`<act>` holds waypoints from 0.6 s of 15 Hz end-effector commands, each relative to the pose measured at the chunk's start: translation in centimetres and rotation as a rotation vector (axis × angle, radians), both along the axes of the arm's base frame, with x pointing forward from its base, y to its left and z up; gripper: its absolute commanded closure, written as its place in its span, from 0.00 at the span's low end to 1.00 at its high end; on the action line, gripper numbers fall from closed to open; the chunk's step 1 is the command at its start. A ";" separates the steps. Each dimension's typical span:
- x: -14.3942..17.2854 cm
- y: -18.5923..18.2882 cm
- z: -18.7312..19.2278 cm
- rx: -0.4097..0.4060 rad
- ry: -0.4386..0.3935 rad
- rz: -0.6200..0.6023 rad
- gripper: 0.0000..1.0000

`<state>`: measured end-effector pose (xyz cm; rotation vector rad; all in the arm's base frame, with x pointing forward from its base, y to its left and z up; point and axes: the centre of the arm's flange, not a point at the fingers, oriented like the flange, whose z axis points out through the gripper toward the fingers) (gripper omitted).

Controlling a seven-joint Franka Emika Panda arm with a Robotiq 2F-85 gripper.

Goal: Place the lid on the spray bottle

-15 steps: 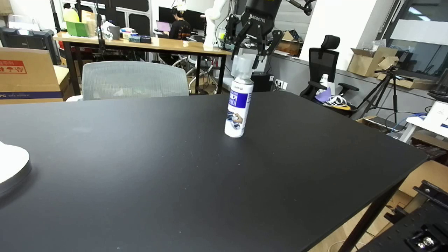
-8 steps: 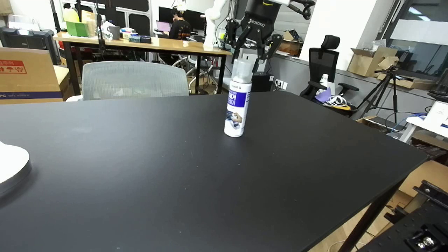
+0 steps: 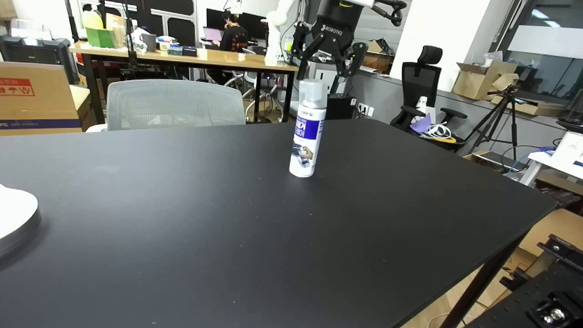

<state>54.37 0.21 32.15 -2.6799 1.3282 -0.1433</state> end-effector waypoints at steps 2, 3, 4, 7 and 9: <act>0.6 0.3 1.3 0.011 -0.014 0.004 0.00; 0.5 0.4 1.6 0.011 -0.021 0.008 0.00; 0.4 0.5 1.8 0.012 -0.031 0.014 0.00; -0.5 1.0 2.9 -0.014 -0.113 0.065 0.00; -1.2 1.4 3.8 -0.037 -0.201 0.143 0.00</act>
